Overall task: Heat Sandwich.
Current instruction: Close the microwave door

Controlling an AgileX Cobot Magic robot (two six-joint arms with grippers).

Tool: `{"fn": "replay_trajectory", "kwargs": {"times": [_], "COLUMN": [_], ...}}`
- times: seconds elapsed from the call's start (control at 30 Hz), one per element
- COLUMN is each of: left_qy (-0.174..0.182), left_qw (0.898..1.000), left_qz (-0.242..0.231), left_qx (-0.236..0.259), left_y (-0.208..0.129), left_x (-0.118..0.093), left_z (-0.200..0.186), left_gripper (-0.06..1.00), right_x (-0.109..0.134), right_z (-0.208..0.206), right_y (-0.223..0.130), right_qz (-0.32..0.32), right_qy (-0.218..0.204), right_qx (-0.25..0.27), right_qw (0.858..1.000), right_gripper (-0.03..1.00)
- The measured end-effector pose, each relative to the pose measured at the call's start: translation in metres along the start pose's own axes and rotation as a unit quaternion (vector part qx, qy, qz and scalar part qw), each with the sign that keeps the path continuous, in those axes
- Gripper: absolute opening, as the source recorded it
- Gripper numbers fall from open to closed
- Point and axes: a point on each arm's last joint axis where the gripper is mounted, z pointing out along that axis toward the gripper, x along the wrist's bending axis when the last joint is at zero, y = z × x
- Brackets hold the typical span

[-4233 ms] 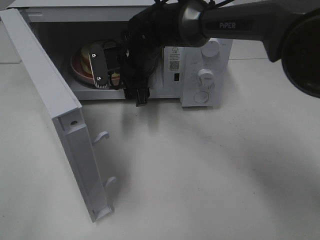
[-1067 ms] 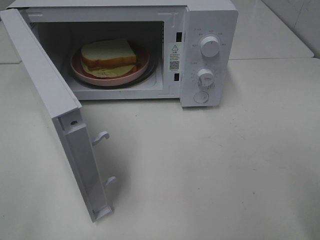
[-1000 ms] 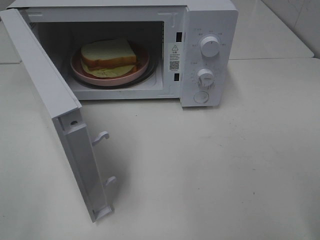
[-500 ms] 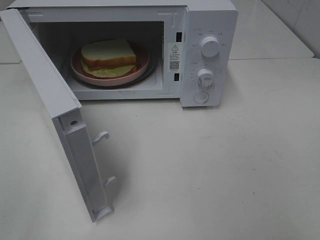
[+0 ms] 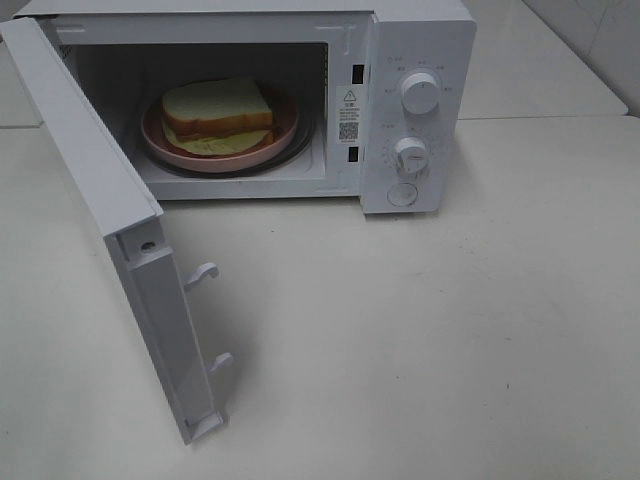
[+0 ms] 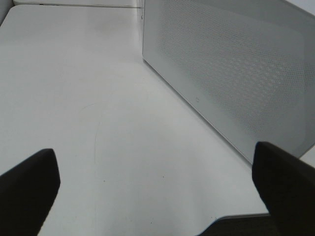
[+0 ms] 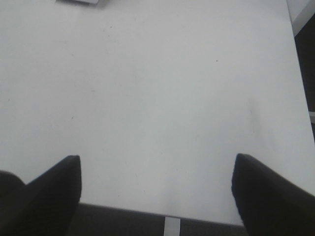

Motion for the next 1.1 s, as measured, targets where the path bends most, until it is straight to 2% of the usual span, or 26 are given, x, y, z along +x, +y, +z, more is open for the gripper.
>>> {"fn": "replay_trajectory", "kwargs": {"times": [0.07,0.3,0.4,1.1], "left_qy": [0.0,0.0,0.0,0.0], "left_qw": [1.0,1.0,1.0,1.0], "left_qz": [0.0,0.0,0.0,0.0], "left_qx": [0.0,0.0,0.0,0.0], "left_y": [0.0,0.0,0.0,0.0], "left_x": [0.0,0.0,0.0,0.0], "left_z": [0.0,0.0,0.0,0.0], "left_gripper": [0.99,0.99,0.99,0.99], "right_x": [0.0,0.005,0.006,0.007], "right_z": [-0.004,-0.005,-0.009,-0.01], "right_y": [-0.002,-0.007,-0.012,-0.013], "right_qz": [0.023,0.063,0.081,0.089], "right_qy": [-0.01,-0.011,-0.024,-0.034], "right_qx": [-0.033,-0.075,-0.099,-0.101], "right_qw": [0.999,0.995,0.991,0.99], "right_gripper": [0.76,0.76,0.76,0.76]}}
